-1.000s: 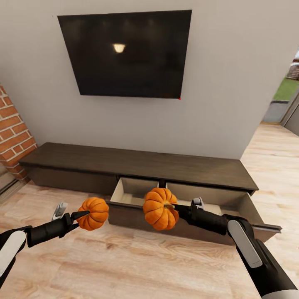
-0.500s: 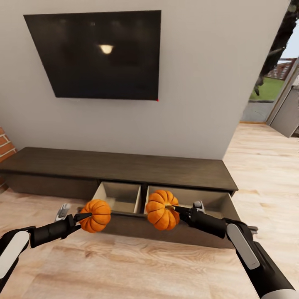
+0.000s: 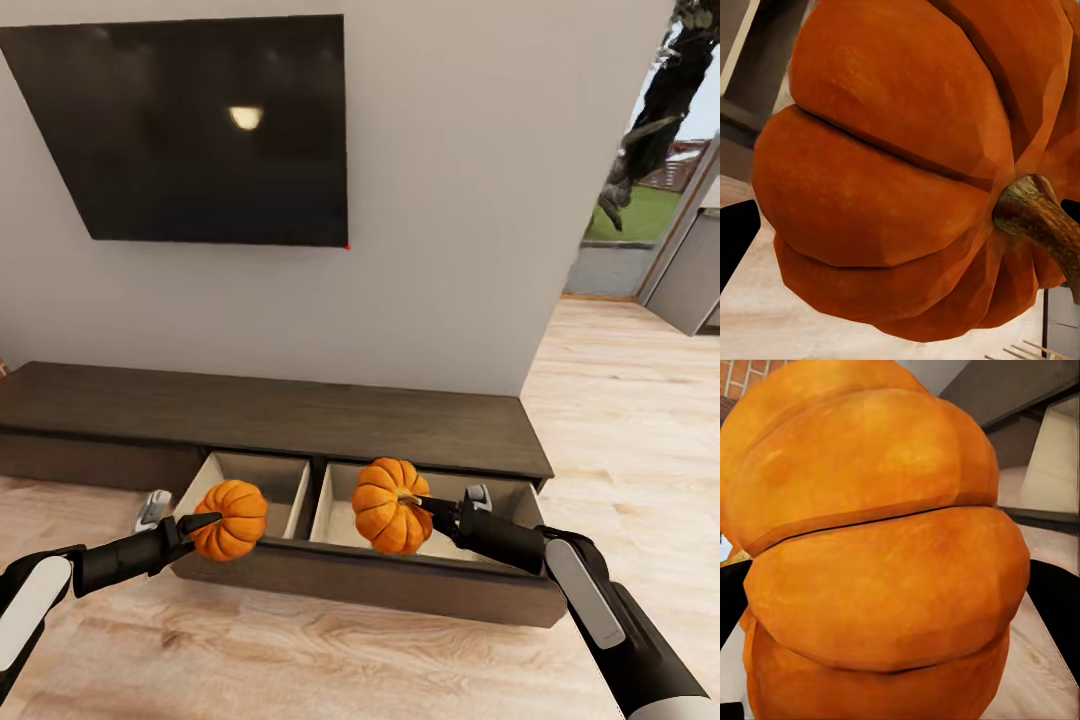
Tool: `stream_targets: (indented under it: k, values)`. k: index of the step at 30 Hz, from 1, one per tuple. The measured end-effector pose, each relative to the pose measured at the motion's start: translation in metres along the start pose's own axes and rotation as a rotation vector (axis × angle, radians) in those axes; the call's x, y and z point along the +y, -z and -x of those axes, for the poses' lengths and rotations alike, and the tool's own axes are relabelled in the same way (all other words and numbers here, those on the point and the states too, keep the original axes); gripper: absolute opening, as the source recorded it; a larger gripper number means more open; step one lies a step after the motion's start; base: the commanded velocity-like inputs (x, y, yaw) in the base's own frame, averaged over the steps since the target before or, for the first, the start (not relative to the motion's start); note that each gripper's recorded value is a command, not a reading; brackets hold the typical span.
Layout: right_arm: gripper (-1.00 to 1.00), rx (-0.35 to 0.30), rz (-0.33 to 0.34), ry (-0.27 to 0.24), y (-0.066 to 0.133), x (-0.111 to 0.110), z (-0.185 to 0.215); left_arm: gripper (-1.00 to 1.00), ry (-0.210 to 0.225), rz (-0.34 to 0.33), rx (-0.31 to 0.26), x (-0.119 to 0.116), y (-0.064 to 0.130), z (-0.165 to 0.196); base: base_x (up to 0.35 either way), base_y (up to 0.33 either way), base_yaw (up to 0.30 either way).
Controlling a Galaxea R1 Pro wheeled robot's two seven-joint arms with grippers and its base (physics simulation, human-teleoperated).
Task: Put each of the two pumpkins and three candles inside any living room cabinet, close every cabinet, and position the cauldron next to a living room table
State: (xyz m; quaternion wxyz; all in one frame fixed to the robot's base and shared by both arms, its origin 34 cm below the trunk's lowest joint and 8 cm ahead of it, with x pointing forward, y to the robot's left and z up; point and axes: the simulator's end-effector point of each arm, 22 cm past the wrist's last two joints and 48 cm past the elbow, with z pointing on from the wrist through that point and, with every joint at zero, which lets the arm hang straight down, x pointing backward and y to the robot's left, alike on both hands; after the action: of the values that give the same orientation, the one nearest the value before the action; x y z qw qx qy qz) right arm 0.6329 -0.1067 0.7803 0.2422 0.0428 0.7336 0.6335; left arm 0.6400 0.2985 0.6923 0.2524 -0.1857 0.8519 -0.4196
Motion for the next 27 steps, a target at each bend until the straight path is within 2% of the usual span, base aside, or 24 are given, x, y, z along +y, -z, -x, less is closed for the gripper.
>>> stream_targets:
  k: [13,17,20,22,23,25,27]
  values:
    - [-1.00,-0.001,0.003,0.002,0.000,0.001,0.000,-1.00,-0.001,0.000,-0.001,0.000,0.000,0.000,0.219,-0.278,0.000]
    - [-1.00,-0.003,-0.012,-0.005,0.001,-0.005,0.000,-1.00,-0.001,0.001,-0.001,0.000,0.001,0.000,0.190,-0.295,0.000]
    - [-1.00,0.001,-0.058,-0.047,0.004,-0.026,-0.006,-1.00,0.000,-0.001,-0.001,-0.001,0.000,0.000,0.172,-0.297,0.000]
    - [-1.00,0.007,-0.137,-0.098,0.009,-0.056,-0.015,-1.00,0.001,-0.003,-0.001,-0.001,0.000,0.000,0.184,-0.139,0.000]
    - [-1.00,0.013,-0.179,-0.103,0.011,-0.068,-0.019,-1.00,0.000,-0.002,0.000,-0.001,0.000,0.000,0.191,-0.056,0.000]
    - [-1.00,0.011,-0.193,-0.135,0.012,-0.074,-0.021,-1.00,0.001,-0.005,0.000,-0.002,0.000,0.000,0.195,0.010,0.000]
    - [-1.00,0.014,-0.209,-0.140,0.012,-0.079,-0.023,-1.00,0.002,-0.008,0.000,-0.002,0.000,0.000,0.175,0.031,0.000]
